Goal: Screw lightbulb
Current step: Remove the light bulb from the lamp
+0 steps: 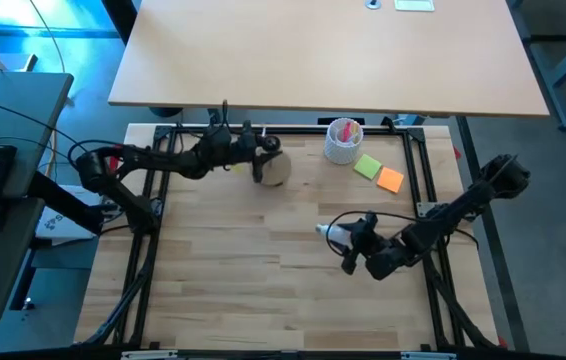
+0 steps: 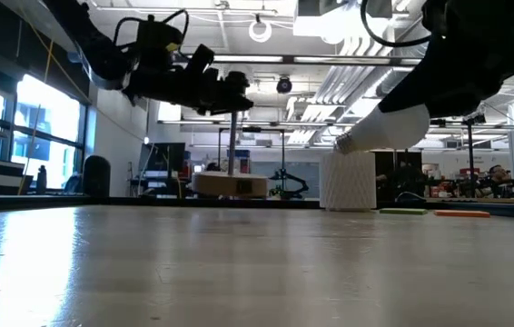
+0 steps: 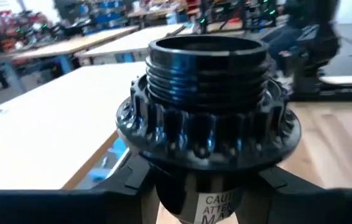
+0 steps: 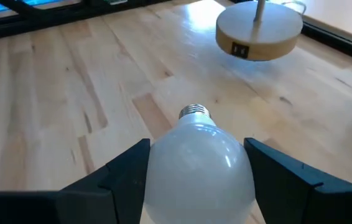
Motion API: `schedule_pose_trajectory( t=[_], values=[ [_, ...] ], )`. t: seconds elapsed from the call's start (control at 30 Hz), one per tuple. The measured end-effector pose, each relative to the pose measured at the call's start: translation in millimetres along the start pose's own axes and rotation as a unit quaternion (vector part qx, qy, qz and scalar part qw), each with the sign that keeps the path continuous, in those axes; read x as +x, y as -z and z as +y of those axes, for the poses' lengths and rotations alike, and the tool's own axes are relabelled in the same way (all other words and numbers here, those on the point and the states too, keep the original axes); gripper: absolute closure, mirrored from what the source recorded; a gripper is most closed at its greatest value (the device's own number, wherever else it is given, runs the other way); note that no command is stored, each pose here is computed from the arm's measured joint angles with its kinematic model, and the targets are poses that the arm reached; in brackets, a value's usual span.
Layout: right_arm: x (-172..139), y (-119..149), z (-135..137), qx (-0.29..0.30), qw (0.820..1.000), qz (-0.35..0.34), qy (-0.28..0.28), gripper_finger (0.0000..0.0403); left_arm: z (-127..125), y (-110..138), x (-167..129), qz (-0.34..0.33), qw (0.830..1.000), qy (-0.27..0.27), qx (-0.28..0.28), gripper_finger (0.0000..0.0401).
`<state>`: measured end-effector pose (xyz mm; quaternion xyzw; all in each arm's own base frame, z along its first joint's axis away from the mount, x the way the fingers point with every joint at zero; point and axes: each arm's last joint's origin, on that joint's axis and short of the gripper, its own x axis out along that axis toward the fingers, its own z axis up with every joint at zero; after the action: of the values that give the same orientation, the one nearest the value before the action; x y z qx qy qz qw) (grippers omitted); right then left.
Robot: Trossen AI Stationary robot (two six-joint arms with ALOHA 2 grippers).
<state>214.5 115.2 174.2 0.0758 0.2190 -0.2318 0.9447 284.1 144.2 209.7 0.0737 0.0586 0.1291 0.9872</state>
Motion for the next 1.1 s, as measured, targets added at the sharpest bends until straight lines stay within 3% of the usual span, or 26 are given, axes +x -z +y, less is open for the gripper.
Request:
schedule_pose_trajectory(
  t=[0.27,0.5,0.67,0.87,1.1],
  values=[
    [8.7,-5.0,-4.3,0.009,1.0,0.013,-0.005,0.0166,11.1,16.4,1.0,0.038,0.999,0.0,-0.029,0.0252],
    [11.4,-4.1,-4.2,0.014,1.0,0.021,-0.011,0.0166,16.9,35.9,5.8,0.069,0.997,0.001,-0.045,0.0195],
    [16.5,3.1,-1.4,-0.001,0.998,0.054,-0.032,0.0166,22.4,18.9,-6.0,0.063,0.997,0.006,-0.045,0.0158],
    [25.5,22.5,3.3,-0.031,0.996,0.077,-0.019,0.0166,21.8,3.3,-32.7,0.139,0.989,-0.013,-0.044,0.0145],
    [35.1,53.9,-3.9,0.034,0.998,0.045,-0.039,0.0166,-4.5,-4.9,-51.3,0.224,0.973,-0.017,-0.056,0.0148]
  ],
)
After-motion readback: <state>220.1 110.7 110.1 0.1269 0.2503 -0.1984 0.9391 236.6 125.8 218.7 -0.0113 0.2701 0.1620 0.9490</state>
